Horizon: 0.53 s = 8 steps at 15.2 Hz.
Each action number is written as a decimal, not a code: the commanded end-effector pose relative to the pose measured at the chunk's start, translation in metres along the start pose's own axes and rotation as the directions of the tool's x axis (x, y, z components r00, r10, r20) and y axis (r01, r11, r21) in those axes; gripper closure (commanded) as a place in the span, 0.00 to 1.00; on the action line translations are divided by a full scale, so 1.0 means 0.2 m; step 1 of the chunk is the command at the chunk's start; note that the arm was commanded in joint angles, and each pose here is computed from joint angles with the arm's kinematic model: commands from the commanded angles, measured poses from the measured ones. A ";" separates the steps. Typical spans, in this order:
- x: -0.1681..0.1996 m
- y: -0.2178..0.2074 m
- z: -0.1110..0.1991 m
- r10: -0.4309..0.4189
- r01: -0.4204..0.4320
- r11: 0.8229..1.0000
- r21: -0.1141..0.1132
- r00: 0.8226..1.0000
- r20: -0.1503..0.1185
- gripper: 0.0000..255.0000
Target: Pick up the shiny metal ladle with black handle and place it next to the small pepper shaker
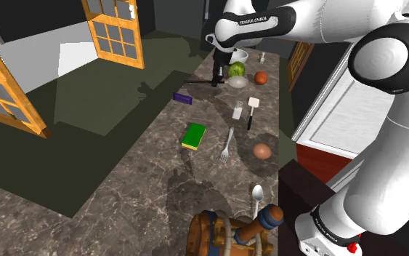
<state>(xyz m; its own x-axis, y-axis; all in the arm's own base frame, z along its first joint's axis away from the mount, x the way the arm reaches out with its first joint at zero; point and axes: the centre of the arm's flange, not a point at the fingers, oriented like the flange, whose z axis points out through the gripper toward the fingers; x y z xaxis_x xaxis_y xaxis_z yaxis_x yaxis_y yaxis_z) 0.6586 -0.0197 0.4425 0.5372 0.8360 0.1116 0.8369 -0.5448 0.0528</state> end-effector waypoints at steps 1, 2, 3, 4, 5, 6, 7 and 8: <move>-0.05 0.12 0.01 -0.001 0.001 1.000 0.000 1.000 0.000 1.00; -0.08 0.18 0.01 -0.001 0.001 1.000 0.000 1.000 0.000 1.00; -0.10 0.24 0.01 -0.001 0.001 1.000 0.000 1.000 0.000 1.00; -0.13 0.30 0.01 -0.001 0.001 1.000 0.000 1.000 0.000 1.00; -0.16 0.36 0.01 -0.001 0.001 1.000 0.000 1.000 0.000 1.00; -0.18 0.42 0.01 -0.001 0.001 1.000 0.000 1.000 0.000 1.00; -0.20 0.47 0.01 -0.001 0.001 1.000 0.000 1.000 0.000 1.00; -0.21 0.47 0.03 -0.001 0.001 1.000 0.000 1.000 0.000 1.00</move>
<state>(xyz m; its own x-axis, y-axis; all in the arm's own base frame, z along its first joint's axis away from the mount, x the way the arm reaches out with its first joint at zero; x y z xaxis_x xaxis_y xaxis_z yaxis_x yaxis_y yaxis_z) 0.7124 -0.1009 0.4398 0.5371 0.8362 0.1112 0.8371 -0.5446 0.0523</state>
